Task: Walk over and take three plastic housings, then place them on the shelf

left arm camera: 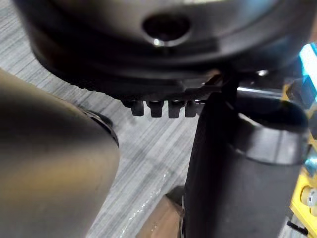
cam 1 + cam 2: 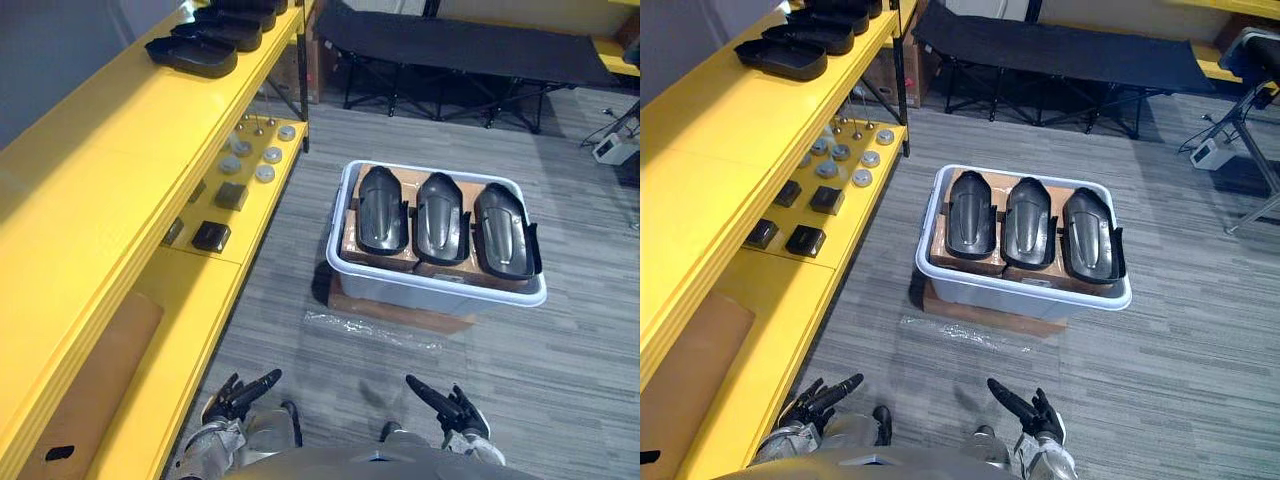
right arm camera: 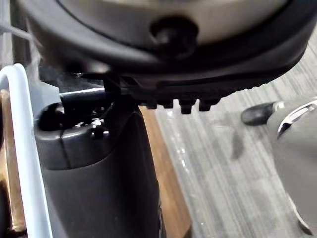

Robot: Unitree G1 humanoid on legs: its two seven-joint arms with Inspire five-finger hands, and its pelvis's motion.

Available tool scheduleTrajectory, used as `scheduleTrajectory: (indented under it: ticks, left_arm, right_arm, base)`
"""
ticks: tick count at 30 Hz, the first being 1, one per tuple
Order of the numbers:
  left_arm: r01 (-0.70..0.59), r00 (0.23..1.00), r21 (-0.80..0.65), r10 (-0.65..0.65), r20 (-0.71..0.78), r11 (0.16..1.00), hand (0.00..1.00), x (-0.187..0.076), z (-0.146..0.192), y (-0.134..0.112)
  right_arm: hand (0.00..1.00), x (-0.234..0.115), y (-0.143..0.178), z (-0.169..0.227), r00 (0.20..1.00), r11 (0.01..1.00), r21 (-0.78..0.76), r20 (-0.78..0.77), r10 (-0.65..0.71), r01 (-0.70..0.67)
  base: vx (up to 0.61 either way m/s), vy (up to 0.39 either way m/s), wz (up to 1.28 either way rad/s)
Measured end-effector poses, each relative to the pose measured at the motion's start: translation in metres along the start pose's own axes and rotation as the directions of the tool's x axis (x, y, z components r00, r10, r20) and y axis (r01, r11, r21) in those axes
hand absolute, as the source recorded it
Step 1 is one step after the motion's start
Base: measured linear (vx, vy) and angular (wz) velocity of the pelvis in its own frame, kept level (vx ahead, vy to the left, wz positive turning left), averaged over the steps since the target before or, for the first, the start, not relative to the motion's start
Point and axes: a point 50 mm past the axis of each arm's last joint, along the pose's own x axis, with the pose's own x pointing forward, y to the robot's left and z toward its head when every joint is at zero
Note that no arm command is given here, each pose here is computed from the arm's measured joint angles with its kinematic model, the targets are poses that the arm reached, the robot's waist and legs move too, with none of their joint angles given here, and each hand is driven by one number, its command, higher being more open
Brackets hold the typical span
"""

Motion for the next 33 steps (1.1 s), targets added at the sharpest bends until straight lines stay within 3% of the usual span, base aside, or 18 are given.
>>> scheduleTrajectory:
  ticks: [3, 8, 13, 18, 21, 33]
  left_arm:
    - [-0.008, 1.000, -0.002, 0.008, -0.001, 1.000, 1.00, 0.000, -0.001, 0.001]
    - [-0.074, 0.996, -0.009, 0.073, -0.055, 0.997, 1.00, -0.006, -0.012, 0.028]
    - [-0.216, 0.975, -0.163, 0.203, -0.095, 0.963, 1.00, -0.012, -0.025, 0.046]
    - [-0.192, 0.979, -0.217, 0.171, -0.111, 0.957, 1.00, -0.011, -0.035, 0.026]
    - [-0.173, 0.983, -0.191, 0.158, -0.092, 0.966, 1.00, -0.011, -0.036, 0.021]
    - [-0.083, 0.996, 0.001, 0.083, -0.042, 0.997, 1.00, -0.007, -0.017, 0.023]
  right_arm:
    - [1.00, -0.001, 0.003, -0.006, 1.000, 1.000, 0.009, -0.016, -0.018, 0.018]
    - [1.00, 0.000, 0.004, -0.003, 1.000, 1.000, 0.012, 0.008, -0.027, 0.026]
    - [1.00, -0.003, 0.016, -0.017, 0.999, 0.998, -0.045, -0.044, 0.032, -0.034]
    - [1.00, 0.001, -0.002, 0.001, 1.000, 0.994, -0.107, -0.006, -0.015, 0.014]
    - [1.00, 0.002, -0.004, 0.005, 0.999, 0.997, -0.068, 0.011, -0.032, 0.032]
    - [1.00, 0.000, 0.014, -0.001, 0.999, 0.999, -0.037, 0.040, -0.025, 0.027]
  base:
    - [-0.11, 0.049, -0.05]
    - [-0.05, -0.147, -0.01]
    - [0.07, -0.561, 0.21]
    - [0.06, -0.463, 0.30]
    - [0.06, -0.185, -0.36]
    - [-0.03, 0.096, -0.24]
